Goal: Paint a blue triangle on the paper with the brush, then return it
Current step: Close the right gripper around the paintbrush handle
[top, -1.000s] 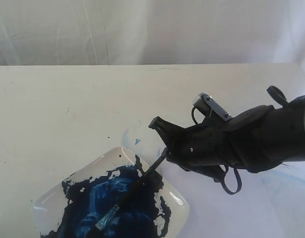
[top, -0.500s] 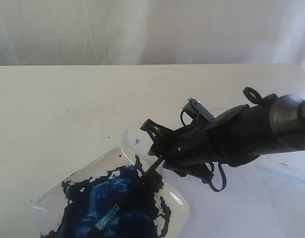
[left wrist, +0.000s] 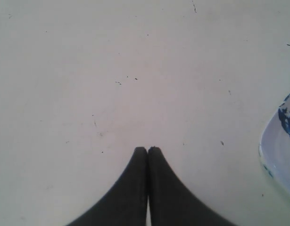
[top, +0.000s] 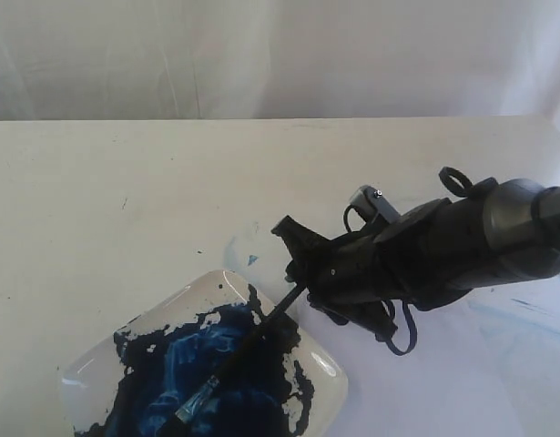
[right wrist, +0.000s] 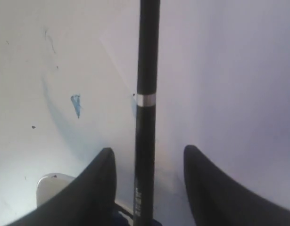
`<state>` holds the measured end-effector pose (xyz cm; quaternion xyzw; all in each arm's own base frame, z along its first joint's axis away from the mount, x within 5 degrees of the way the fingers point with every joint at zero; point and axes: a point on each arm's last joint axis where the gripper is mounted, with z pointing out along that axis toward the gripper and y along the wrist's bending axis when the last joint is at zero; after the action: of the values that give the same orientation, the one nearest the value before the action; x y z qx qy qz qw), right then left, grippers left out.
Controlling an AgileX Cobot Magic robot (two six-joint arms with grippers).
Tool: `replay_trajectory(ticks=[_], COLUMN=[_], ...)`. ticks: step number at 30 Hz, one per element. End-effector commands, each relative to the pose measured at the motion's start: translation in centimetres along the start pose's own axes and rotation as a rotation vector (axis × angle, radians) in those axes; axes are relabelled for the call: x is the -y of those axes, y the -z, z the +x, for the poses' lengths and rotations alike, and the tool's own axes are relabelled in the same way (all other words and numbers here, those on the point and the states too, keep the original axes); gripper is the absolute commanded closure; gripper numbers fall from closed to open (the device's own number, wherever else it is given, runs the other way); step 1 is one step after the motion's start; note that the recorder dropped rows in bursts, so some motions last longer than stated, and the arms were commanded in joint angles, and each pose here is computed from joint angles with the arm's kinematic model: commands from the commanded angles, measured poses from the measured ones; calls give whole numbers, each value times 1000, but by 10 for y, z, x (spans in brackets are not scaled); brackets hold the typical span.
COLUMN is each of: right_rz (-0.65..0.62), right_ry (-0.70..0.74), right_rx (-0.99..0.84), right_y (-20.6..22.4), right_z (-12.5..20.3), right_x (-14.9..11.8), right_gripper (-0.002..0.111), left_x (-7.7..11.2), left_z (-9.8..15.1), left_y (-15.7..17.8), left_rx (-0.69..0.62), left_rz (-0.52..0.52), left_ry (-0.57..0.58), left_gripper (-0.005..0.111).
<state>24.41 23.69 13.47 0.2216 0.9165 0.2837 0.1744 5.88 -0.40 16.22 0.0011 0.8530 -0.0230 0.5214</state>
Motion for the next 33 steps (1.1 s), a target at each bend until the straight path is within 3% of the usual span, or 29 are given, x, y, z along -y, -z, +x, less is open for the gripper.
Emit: replay_trajectory(ticks=[1,21,28,33], right_rz=[-7,7,10,10], right_ry=[-21,-74,-89,-96], right_rx=[12,-29,-16,-16], right_y=[0,-13,-13,-13], right_z=[-2,1,0,0], right_x=[-3,-3,-3,-3], right_gripper=[65,65,75,76], left_x=[0,0,0,0], left_z=[1,1,1,1], left_y=[-1,-1,-1,-1], left_rx=[-7,-7,-7,-7], left_rz=[-1,-1,-1,-1], left_ry=[11,11,11,11], left_gripper=[107,107,107,107])
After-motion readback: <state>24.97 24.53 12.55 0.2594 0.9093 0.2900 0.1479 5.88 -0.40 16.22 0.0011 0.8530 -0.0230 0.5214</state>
